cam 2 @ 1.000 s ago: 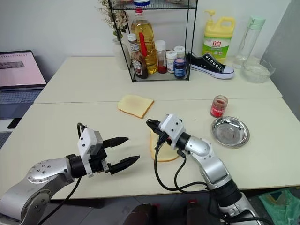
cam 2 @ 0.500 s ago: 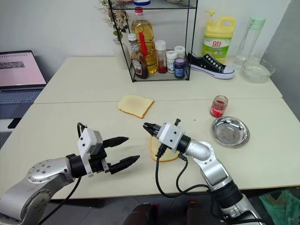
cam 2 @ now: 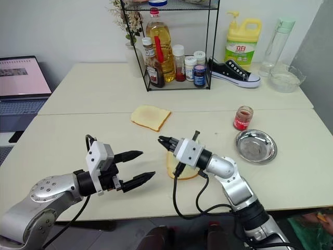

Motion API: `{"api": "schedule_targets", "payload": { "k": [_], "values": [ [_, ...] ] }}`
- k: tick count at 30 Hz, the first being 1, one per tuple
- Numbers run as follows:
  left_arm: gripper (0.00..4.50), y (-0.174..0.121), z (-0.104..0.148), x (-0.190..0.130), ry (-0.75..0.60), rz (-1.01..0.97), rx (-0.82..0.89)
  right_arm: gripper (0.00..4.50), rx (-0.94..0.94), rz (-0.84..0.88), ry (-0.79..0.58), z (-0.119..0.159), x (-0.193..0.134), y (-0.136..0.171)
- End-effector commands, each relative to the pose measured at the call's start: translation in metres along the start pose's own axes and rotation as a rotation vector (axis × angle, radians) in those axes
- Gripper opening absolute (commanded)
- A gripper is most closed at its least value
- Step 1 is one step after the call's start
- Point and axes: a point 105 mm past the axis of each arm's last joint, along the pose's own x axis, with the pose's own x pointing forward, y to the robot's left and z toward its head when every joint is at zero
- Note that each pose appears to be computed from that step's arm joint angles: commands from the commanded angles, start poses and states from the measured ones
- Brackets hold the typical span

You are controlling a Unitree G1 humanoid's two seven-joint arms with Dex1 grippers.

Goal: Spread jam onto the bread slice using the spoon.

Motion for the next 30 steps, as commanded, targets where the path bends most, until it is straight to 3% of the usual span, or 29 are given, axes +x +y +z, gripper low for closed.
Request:
{"api": "schedule_targets", "payload": {
  "k": [1,9,12,24,30],
  "values": [
    [4.5,-0.001,0.007,0.002,-0.024,-0.016,0.025,0.03,0.019,-0.06,-0.068,0.027,0.0,-0.017],
    [4.5,-0.002,0.008,0.005,-0.031,-0.028,0.024,0.03,-0.043,-0.008,-0.048,0.026,-0.004,-0.002],
    [4.5,-0.003,0.007,0.005,-0.029,-0.034,0.021,0.03,-0.036,0.024,0.007,0.008,-0.012,0.007],
    [4.5,-0.004,0.008,0.002,-0.029,-0.028,0.021,0.03,-0.022,0.0,-0.04,0.019,-0.004,-0.003],
    [4.5,-0.005,0.008,0.004,-0.032,-0.025,0.021,0.03,0.025,0.031,0.049,-0.015,-0.01,0.012]
  ]
}}
